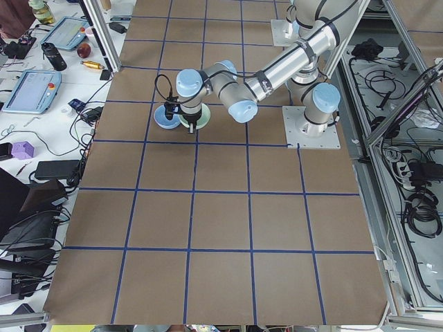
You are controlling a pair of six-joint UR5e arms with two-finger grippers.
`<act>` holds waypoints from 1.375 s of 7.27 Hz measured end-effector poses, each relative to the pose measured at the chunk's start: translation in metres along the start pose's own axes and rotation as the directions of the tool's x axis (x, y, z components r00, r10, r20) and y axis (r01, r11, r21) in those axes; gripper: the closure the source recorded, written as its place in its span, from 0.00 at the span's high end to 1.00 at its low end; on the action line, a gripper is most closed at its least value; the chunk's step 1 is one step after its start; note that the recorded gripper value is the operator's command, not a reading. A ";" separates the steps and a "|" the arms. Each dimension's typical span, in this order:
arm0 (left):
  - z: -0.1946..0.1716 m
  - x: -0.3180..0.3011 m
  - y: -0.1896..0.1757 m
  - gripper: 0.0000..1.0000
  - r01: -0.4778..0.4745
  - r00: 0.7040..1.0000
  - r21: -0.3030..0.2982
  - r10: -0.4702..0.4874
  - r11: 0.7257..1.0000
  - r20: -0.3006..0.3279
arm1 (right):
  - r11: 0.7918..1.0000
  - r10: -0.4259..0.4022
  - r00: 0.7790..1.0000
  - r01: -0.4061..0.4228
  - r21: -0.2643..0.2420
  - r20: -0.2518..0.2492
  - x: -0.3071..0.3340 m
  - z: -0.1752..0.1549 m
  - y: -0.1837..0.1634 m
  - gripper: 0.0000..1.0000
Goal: Stack green bowl on blue bowl
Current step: 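Carry the green bowl with the left gripper over the blue bowl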
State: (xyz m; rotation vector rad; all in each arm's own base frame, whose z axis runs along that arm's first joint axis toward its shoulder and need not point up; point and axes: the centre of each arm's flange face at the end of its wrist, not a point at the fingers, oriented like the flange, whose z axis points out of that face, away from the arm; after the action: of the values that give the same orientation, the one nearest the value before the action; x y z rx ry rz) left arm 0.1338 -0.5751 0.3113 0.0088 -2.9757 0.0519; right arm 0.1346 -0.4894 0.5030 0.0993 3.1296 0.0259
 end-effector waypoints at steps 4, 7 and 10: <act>0.021 0.049 -0.074 0.00 0.051 0.999 -0.012 -0.051 0.999 0.005 | 1.000 0.000 1.000 0.000 0.000 0.000 0.000 0.000 0.000 1.00; 0.042 0.047 -0.102 0.00 0.057 0.998 -0.017 -0.057 0.998 0.006 | 1.000 0.000 1.000 0.000 0.000 0.000 0.000 0.000 0.000 1.00; 0.062 0.043 -0.110 0.00 0.057 0.998 -0.018 -0.057 0.998 0.004 | 1.000 0.000 1.000 0.000 0.000 0.000 0.000 0.000 0.000 1.00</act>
State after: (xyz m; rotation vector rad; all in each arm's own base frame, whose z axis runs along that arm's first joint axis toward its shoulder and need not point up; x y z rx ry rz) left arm 0.0826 -0.6872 0.2612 0.0916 -2.9774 0.0173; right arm 0.1346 -0.4894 0.5030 0.0994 3.1296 0.0259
